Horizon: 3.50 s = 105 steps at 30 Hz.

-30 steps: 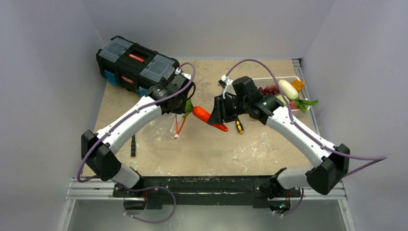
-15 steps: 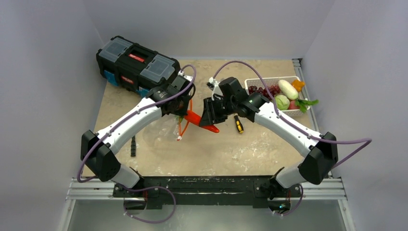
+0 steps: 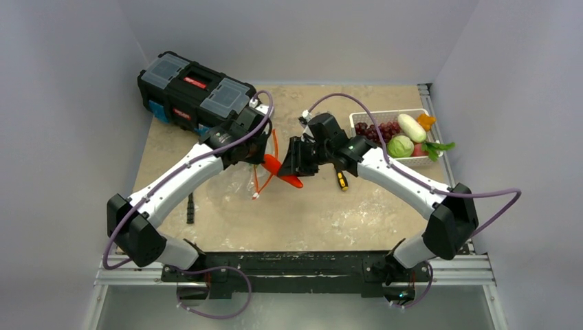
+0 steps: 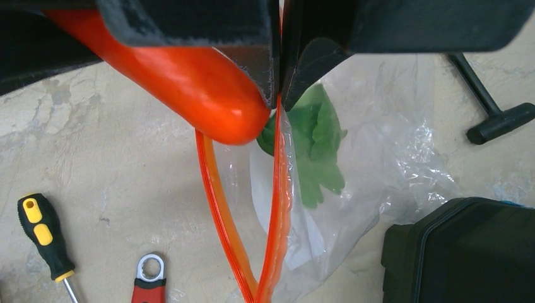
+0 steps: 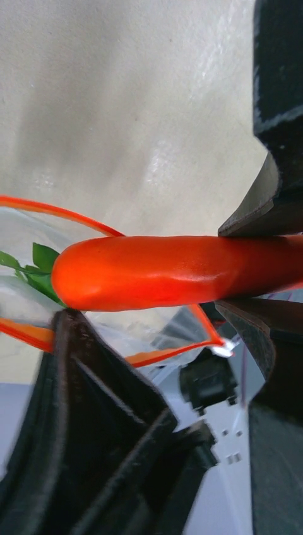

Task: Place the food in the zip-top bag and seal the zipper
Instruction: Place the fake vegetable in the zipper food storage bag.

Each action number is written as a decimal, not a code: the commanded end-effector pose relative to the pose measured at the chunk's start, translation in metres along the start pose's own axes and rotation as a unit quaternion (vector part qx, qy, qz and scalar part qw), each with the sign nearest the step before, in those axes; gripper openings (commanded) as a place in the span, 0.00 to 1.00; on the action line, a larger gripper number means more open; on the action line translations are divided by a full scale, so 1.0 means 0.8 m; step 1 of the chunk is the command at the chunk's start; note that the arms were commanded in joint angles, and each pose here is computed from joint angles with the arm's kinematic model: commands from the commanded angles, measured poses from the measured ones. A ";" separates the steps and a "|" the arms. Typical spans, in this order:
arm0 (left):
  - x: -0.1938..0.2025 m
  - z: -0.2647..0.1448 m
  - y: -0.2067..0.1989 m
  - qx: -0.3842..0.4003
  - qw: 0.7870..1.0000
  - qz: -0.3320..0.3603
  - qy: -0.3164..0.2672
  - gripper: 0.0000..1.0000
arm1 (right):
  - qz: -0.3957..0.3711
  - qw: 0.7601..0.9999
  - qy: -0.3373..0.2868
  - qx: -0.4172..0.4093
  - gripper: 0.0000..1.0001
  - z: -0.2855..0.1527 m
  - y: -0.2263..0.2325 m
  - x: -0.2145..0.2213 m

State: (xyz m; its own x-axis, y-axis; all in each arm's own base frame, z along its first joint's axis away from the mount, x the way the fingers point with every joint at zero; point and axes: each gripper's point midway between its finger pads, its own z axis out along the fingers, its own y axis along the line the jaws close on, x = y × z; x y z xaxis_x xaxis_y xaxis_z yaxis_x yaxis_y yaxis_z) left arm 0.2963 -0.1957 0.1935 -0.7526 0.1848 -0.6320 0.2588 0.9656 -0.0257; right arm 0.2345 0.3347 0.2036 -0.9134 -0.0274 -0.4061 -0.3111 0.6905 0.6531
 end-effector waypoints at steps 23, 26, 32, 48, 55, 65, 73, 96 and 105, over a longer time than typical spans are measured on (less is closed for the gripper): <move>-0.017 -0.021 -0.033 0.081 0.996 -0.012 -0.040 0.00 | 0.196 0.956 -0.160 -0.146 0.01 0.024 0.064 -0.102; -0.019 -0.023 -0.024 0.062 0.997 -0.017 -0.045 0.00 | 0.156 0.966 -0.166 -0.124 0.11 0.016 0.057 -0.099; -0.022 -0.031 -0.039 0.105 0.993 -0.023 -0.057 0.00 | 0.165 0.963 -0.164 -0.138 0.05 0.034 0.053 -0.098; -0.033 -0.053 -0.049 0.156 0.983 -0.032 -0.095 0.00 | 0.131 0.967 -0.195 -0.100 0.00 0.051 0.005 -0.086; -0.030 -0.051 -0.058 0.175 0.980 -0.033 -0.084 0.00 | 0.130 0.953 -0.254 -0.103 0.01 0.039 0.004 -0.108; -0.031 -0.053 -0.061 0.183 0.979 -0.035 -0.086 0.00 | 0.112 0.954 -0.244 -0.135 0.22 0.062 0.027 -0.102; -0.035 -0.055 -0.053 0.181 0.978 -0.049 -0.093 0.00 | 0.053 0.990 -0.075 -0.109 0.66 0.087 0.015 -0.017; -0.034 -0.049 -0.055 0.196 0.975 -0.062 -0.083 0.00 | -0.053 0.979 0.030 -0.192 0.59 0.134 0.020 0.020; -0.033 -0.046 -0.055 0.195 0.976 -0.063 -0.081 0.00 | -0.052 0.963 0.013 -0.264 0.34 0.125 0.048 0.016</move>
State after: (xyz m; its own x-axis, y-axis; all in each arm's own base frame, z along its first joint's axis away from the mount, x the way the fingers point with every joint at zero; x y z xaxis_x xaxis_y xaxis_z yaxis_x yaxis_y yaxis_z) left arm 0.2771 -0.2286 0.2270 -0.7260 0.0399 -0.6865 0.3823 0.8532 -0.3548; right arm 0.2408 0.4200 0.1301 -0.9024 -0.1085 -0.4171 -0.4272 0.3528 0.8325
